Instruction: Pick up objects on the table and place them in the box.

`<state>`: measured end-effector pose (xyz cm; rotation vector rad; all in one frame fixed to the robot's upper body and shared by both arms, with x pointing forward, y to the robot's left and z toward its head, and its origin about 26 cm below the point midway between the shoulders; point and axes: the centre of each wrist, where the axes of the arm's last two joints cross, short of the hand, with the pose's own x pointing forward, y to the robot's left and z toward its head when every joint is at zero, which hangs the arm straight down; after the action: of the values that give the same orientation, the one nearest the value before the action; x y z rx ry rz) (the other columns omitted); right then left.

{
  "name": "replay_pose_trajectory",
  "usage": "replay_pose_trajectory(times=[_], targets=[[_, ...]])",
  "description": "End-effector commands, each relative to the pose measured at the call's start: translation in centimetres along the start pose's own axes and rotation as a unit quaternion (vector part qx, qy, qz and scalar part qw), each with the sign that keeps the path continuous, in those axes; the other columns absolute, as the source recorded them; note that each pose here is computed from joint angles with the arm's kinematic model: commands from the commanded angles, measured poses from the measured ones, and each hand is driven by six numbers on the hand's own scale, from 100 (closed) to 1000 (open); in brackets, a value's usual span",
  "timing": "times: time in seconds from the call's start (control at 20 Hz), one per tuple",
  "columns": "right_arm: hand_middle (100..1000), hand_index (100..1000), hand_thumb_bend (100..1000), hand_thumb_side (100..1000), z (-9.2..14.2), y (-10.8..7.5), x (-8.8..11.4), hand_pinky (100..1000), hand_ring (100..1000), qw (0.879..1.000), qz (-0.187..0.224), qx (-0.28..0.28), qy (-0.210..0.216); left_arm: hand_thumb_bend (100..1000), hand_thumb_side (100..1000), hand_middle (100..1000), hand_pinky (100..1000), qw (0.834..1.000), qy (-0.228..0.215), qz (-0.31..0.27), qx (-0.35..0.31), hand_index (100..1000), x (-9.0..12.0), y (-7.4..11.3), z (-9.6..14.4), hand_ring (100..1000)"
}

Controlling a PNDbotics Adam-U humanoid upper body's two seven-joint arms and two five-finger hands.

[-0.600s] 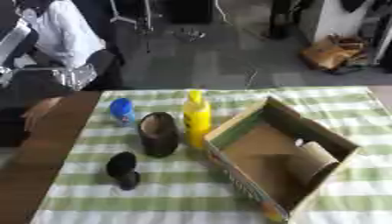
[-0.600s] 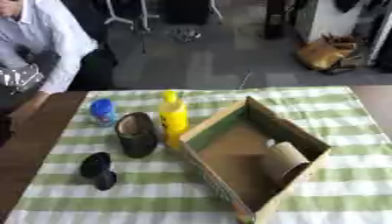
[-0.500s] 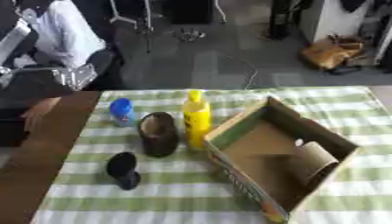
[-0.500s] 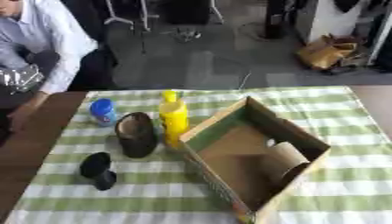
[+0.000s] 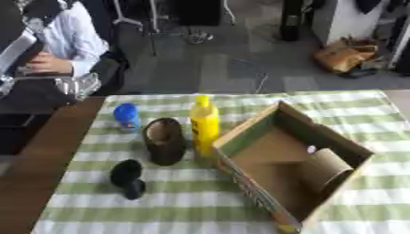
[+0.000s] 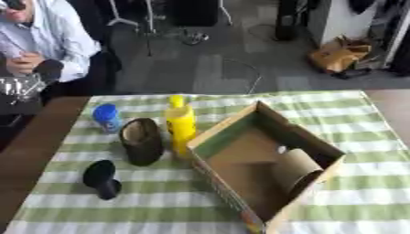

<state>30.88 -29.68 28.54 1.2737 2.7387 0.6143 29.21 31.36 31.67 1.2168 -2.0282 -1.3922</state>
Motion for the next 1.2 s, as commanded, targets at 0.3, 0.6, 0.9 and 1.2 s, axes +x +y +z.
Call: replay_pose_trajectory(times=[0.3, 0.6, 0.9, 1.2], targets=[[678, 674, 100, 1000, -0.8, 0.1, 0.5, 812, 807, 1.0, -0.009, -0.007, -0.019, 408, 750, 1000, 888, 0.948, 0.037, -0.018, -0.315, 1000, -1.0, 1.9, -1.2, 972], [678, 673, 100, 1000, -0.8, 0.1, 0.5, 812, 806, 1.0, -0.008, -0.006, -0.019, 376, 738, 995, 844, 0.923, 0.082, 0.058, -0.372, 1000, -2.8, 0.6, -1.4, 961], [678, 672, 100, 1000, -0.6, 0.1, 0.5, 813, 806, 1.0, -0.009, -0.004, -0.017, 415, 760, 1000, 864, 0.892, 0.112, 0.107, -0.424, 1000, -4.2, -1.0, -1.6, 974], [678, 668, 100, 1000, -0.6, 0.1, 0.5, 814, 806, 1.0, -0.008, -0.003, -0.017, 447, 776, 1000, 720, 0.835, 0.187, 0.228, -0.464, 1000, -6.2, -4.2, -1.0, 941]])
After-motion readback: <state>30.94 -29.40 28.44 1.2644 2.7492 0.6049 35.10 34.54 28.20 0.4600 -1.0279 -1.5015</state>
